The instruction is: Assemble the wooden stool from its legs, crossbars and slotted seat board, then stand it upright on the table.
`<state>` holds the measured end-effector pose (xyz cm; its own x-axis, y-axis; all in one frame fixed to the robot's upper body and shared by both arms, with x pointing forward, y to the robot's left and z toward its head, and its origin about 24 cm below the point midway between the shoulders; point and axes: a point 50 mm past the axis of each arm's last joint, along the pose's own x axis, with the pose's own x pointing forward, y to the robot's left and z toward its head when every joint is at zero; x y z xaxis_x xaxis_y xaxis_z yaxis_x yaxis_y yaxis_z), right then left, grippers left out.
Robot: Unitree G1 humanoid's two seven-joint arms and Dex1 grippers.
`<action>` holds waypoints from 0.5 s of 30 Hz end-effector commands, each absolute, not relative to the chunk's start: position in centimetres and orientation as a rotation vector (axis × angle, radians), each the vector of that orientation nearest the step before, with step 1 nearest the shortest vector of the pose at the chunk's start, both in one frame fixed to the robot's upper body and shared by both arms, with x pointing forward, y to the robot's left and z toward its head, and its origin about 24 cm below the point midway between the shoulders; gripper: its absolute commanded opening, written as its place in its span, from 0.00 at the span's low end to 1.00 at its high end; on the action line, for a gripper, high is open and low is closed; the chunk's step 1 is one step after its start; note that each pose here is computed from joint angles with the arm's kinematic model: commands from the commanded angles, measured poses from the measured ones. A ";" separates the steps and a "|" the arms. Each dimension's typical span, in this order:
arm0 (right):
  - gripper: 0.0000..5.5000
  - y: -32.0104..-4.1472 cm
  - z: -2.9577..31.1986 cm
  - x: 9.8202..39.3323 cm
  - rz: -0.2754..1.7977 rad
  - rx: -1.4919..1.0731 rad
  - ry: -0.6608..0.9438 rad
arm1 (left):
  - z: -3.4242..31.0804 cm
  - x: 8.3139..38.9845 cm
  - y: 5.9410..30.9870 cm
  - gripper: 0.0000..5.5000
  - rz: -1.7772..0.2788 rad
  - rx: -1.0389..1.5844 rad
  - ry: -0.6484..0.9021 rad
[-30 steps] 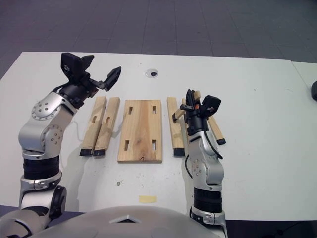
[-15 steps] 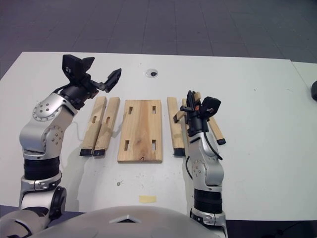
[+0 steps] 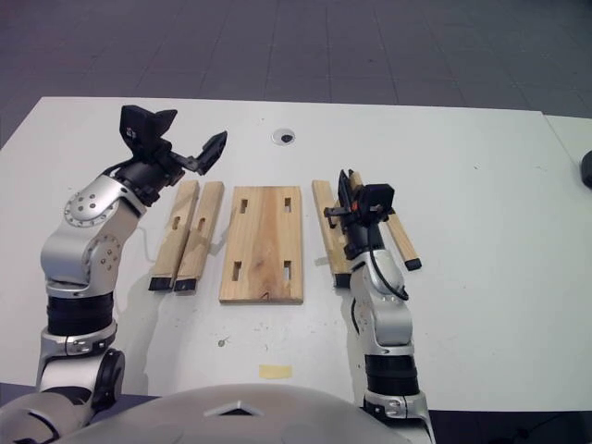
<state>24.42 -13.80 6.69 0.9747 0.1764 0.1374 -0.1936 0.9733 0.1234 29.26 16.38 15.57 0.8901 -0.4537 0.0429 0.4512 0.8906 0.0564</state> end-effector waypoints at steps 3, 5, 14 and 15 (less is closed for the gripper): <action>0.07 -14.2 2.7 23.1 0.160 0.129 0.043 | 15.3 29.3 16.6 0.98 -0.463 0.063 -0.047; 0.07 -14.1 3.2 23.4 0.159 0.136 0.034 | 15.2 29.3 16.5 0.98 -0.467 0.066 -0.046; 0.07 -14.1 6.1 25.4 0.177 0.098 -0.042 | 15.2 29.4 16.4 0.98 -0.464 0.079 -0.060; 0.07 -14.1 6.4 25.5 0.176 0.095 -0.048 | 15.2 29.4 16.4 0.98 -0.464 0.080 -0.063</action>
<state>25.50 -13.68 7.31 0.9743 0.1847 0.1287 -0.1985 0.9745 0.1045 29.36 16.32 15.46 0.8907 -0.4520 0.0485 0.4473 0.8904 0.0840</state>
